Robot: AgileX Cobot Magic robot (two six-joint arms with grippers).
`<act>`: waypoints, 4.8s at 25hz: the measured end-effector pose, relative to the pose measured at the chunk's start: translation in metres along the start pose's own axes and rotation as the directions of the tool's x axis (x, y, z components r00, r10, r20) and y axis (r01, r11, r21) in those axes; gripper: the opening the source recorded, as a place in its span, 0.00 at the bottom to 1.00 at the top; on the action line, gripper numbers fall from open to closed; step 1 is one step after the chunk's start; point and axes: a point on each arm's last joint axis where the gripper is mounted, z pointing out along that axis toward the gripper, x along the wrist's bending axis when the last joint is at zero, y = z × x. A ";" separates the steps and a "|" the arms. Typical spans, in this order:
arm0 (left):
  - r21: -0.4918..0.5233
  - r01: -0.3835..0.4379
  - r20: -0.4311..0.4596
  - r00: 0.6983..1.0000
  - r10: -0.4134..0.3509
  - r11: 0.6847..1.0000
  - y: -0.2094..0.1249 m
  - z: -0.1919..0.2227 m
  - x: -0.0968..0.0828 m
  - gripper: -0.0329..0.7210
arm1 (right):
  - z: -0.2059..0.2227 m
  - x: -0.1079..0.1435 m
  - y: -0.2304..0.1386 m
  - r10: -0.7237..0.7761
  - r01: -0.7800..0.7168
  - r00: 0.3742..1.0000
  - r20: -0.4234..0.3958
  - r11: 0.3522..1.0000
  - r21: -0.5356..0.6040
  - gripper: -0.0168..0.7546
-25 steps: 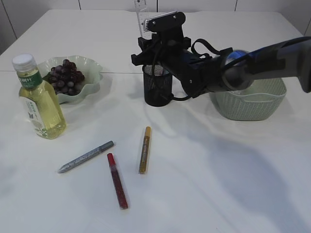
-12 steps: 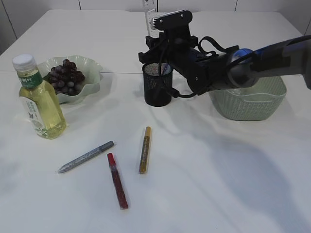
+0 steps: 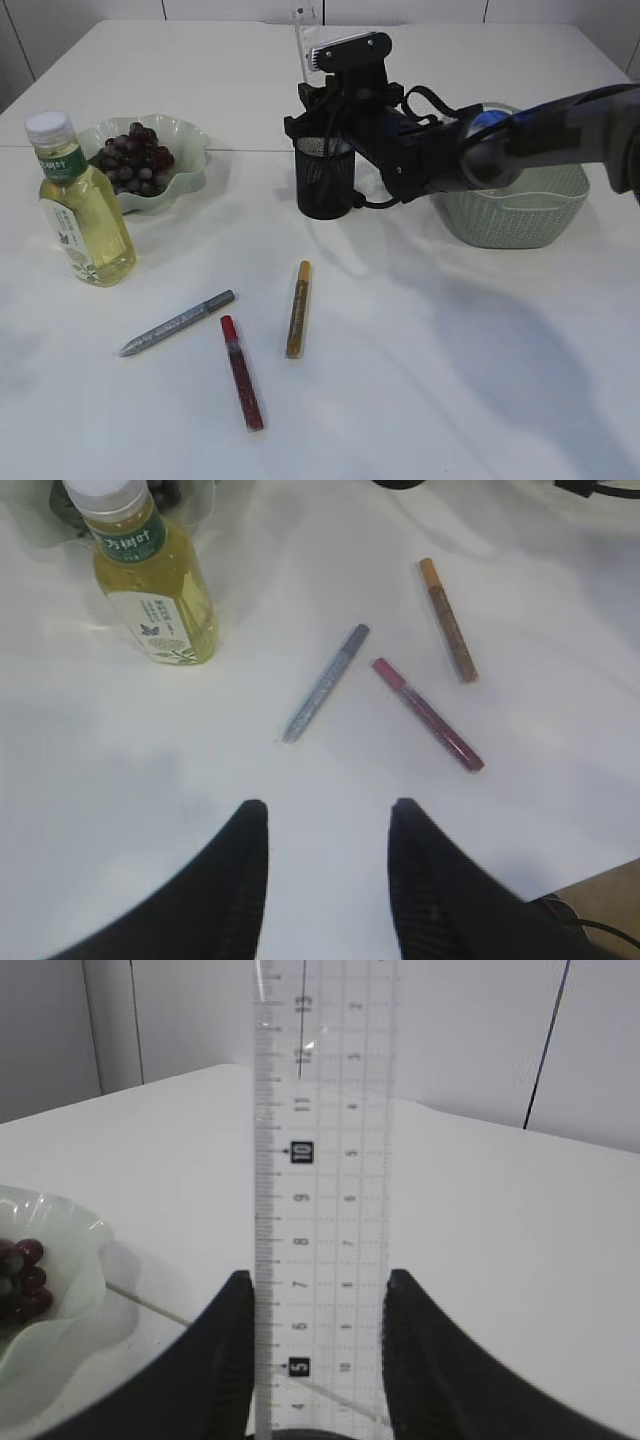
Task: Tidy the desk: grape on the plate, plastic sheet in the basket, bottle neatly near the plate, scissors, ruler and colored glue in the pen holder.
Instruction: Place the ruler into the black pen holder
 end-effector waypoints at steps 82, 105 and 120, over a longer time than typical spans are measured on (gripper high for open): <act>-0.062 -0.028 -0.036 0.999 0.025 0.998 0.006 0.000 0.003 0.44 | 0.005 0.003 -0.019 -0.001 0.001 1.000 -0.009 0.998 0.058 0.43; -0.100 -0.034 -0.039 0.999 0.031 0.994 0.009 -0.001 0.003 0.44 | 0.005 0.003 -0.021 -0.003 0.005 1.000 -0.015 0.996 0.089 0.50; -0.103 -0.044 -0.053 0.998 0.038 0.994 0.010 -0.001 0.004 0.44 | 0.001 0.000 0.000 0.005 -0.003 1.000 -0.013 0.996 0.085 0.50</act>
